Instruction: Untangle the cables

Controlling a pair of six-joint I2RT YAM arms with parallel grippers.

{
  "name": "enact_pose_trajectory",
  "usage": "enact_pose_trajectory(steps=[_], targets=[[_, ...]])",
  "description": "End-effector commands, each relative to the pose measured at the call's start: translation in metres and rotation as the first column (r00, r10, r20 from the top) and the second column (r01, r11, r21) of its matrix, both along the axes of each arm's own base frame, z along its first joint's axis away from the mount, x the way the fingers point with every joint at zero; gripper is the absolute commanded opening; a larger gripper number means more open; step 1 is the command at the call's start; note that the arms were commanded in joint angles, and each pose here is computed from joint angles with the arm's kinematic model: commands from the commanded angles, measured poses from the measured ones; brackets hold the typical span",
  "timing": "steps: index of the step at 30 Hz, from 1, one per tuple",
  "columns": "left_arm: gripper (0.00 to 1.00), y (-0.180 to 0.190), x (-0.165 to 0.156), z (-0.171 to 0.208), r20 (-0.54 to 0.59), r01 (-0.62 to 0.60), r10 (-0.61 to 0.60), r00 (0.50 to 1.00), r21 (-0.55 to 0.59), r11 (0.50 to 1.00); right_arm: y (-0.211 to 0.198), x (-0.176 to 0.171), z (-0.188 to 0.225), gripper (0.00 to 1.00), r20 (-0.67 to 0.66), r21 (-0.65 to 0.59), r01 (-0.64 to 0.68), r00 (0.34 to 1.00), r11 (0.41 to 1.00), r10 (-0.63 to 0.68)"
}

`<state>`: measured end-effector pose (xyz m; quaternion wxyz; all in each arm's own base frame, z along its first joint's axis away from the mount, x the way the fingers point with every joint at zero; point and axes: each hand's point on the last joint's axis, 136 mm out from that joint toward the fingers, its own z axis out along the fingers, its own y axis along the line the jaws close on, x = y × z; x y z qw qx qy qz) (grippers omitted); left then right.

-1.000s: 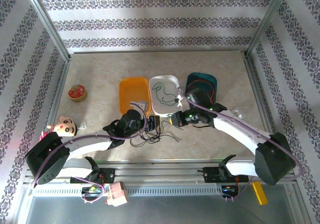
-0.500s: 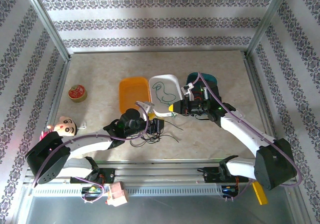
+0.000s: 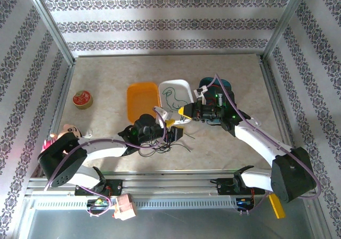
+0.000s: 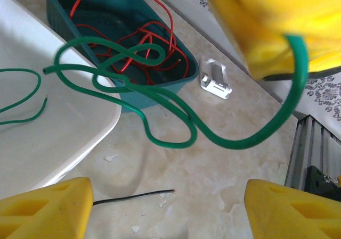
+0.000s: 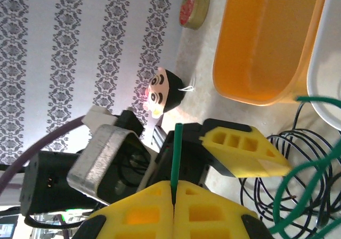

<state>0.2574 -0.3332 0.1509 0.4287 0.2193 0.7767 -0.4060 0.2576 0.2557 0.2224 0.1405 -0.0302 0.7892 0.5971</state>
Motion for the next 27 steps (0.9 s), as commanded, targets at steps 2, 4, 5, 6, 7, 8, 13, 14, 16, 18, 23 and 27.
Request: enact_pose_trajectory(steps=[2, 4, 5, 6, 7, 8, 13, 14, 16, 18, 23, 27], targets=[[0.74, -0.012, 0.014, 0.030, 0.091, -0.039, 0.051, 0.995, -0.126, 0.991, 0.004, 0.010, 0.017, 0.01, -0.010, 0.086, 0.025, 1.000, 0.996, -0.024], [0.74, -0.009, 0.020, 0.032, 0.107, -0.079, 0.095, 0.990, -0.148, 0.986, 0.005, 0.012, 0.021, 0.01, -0.021, 0.102, 0.032, 0.999, 0.994, -0.030], [0.73, -0.007, 0.022, 0.033, 0.112, -0.093, 0.111, 0.988, -0.153, 0.984, 0.005, 0.011, 0.021, 0.01, -0.025, 0.106, 0.033, 0.999, 0.994, -0.030], [0.72, -0.006, 0.024, 0.034, 0.119, -0.105, 0.123, 0.985, -0.153, 0.983, 0.006, 0.011, 0.022, 0.00, -0.029, 0.109, 0.034, 0.999, 0.994, -0.031], [0.71, -0.006, 0.026, 0.035, 0.130, -0.115, 0.134, 0.983, -0.144, 0.983, 0.007, 0.009, 0.023, 0.00, -0.030, 0.114, 0.030, 0.999, 0.993, -0.027], [0.70, -0.004, 0.028, 0.036, 0.138, -0.126, 0.145, 0.980, -0.136, 0.983, 0.008, 0.007, 0.022, 0.00, -0.033, 0.116, 0.025, 0.999, 0.993, -0.021], [0.54, -0.005, 0.034, 0.038, 0.168, -0.143, 0.159, 0.973, -0.101, 0.985, 0.009, 0.003, 0.022, 0.00, -0.047, 0.135, 0.027, 0.999, 0.991, -0.020], [0.52, -0.006, 0.035, 0.037, 0.169, -0.142, 0.157, 0.973, -0.098, 0.985, 0.009, 0.003, 0.024, 0.00, -0.043, 0.145, 0.027, 0.999, 0.989, -0.021], [0.41, -0.006, 0.036, 0.033, 0.159, -0.149, 0.164, 0.974, -0.102, 0.984, 0.009, 0.003, 0.029, 0.00, -0.037, 0.157, 0.027, 0.999, 0.987, -0.022], [0.32, -0.005, 0.038, 0.030, 0.148, -0.160, 0.175, 0.973, -0.106, 0.981, 0.009, 0.002, 0.031, 0.00, -0.035, 0.160, 0.027, 0.999, 0.987, -0.022], [0.07, 0.002, 0.037, 0.029, 0.141, -0.189, 0.205, 0.969, -0.116, 0.975, 0.003, 0.005, 0.032, 0.00, -0.032, 0.162, 0.056, 0.998, 0.985, -0.051], [0.00, 0.015, 0.032, 0.025, 0.136, -0.212, 0.222, 0.966, -0.085, 0.974, -0.020, 0.021, 0.036, 0.00, -0.008, 0.166, 0.173, 0.985, 0.971, -0.174]])
